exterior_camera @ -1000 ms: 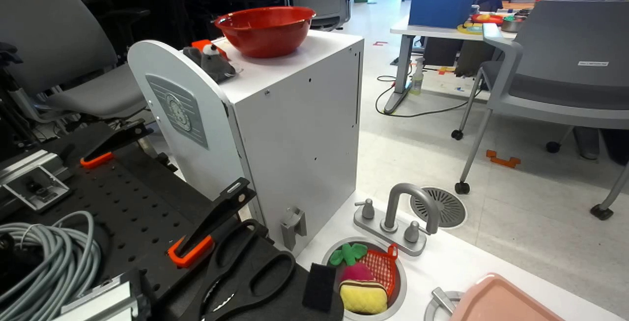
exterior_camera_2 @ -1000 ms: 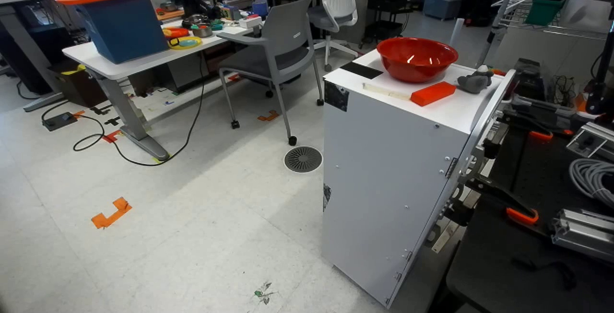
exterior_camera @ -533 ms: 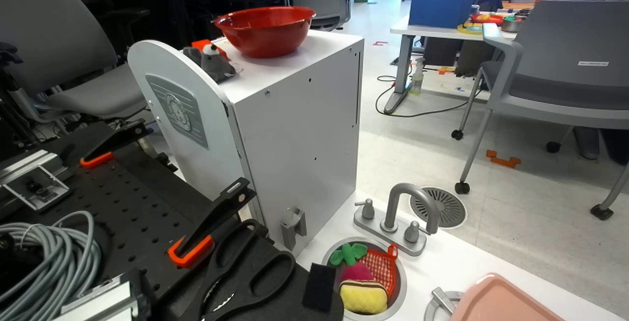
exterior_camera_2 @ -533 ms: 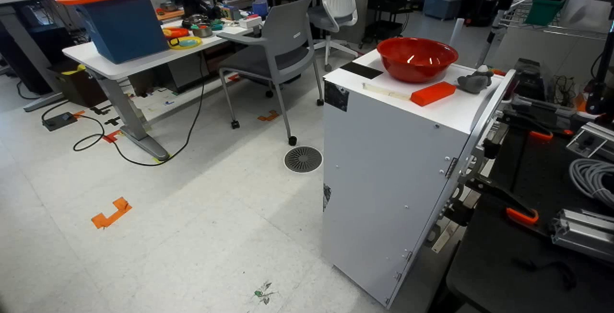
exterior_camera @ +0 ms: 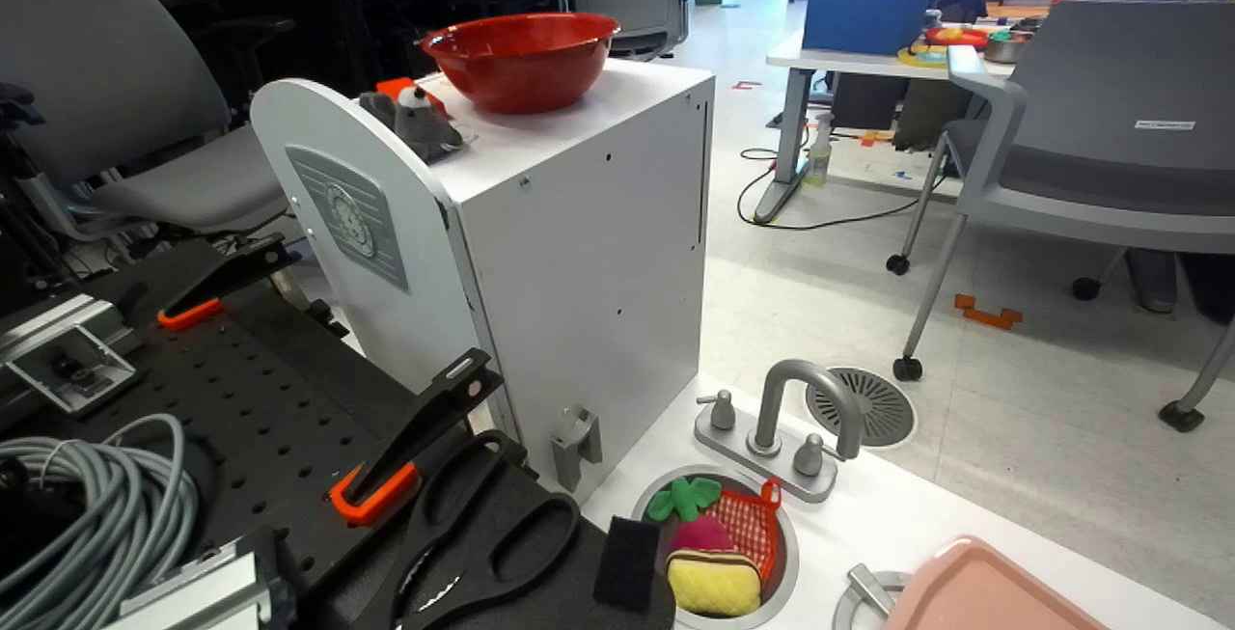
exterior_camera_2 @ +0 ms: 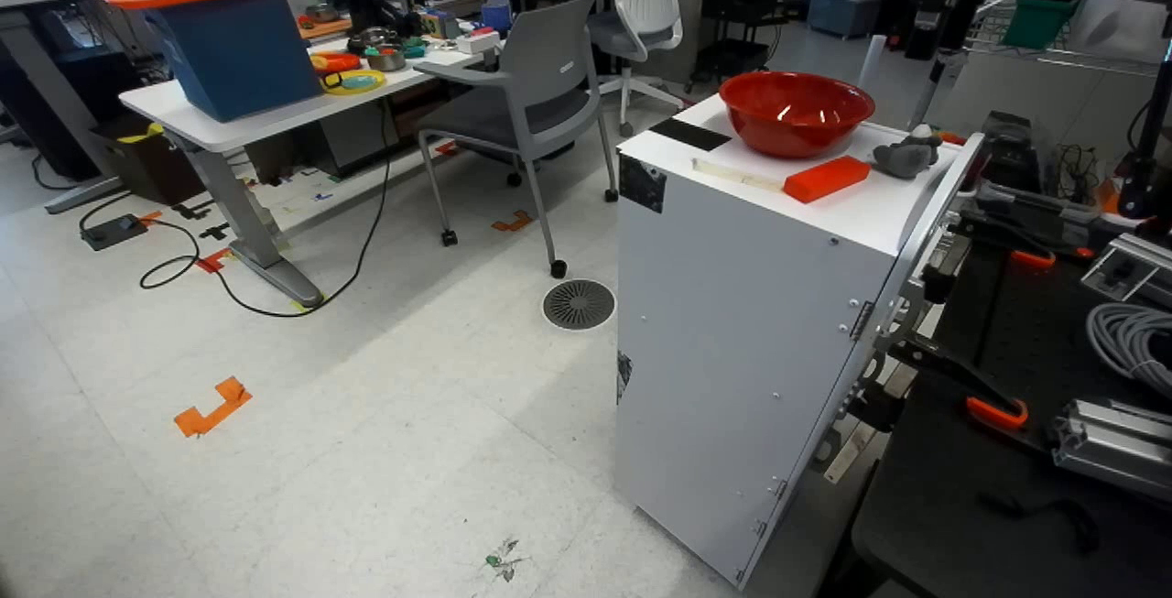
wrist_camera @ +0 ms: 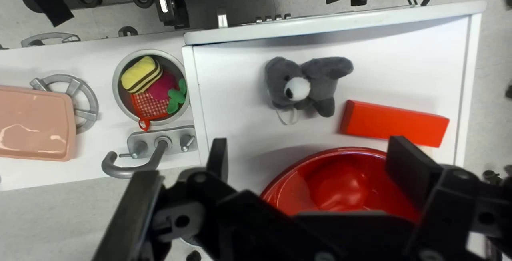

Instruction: Pick up the grey toy and put it the red bowl

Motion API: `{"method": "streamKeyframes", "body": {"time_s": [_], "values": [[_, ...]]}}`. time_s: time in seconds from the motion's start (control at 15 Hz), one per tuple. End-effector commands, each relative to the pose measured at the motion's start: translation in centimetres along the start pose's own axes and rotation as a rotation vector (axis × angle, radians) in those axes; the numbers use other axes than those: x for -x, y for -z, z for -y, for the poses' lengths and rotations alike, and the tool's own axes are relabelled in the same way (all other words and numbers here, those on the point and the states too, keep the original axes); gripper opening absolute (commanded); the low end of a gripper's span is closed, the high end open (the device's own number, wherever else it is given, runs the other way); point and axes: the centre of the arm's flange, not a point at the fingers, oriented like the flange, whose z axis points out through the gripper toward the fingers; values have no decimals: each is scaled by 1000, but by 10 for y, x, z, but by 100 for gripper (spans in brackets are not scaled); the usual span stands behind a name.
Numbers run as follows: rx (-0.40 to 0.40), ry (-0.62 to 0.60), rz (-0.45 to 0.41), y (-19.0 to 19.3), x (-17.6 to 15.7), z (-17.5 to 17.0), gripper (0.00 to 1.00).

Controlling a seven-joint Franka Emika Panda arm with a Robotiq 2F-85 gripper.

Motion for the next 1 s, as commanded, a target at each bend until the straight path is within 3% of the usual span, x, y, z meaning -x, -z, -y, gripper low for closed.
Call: {"method": "streamKeyframes", "body": {"time_s": [0.0,0.33,0.93], "values": [[-3,4,-1,0,0,0,100],[-20,-36,3,-6,11,-15,100],[-13,-64,85,-38,0,-18,100]]}}
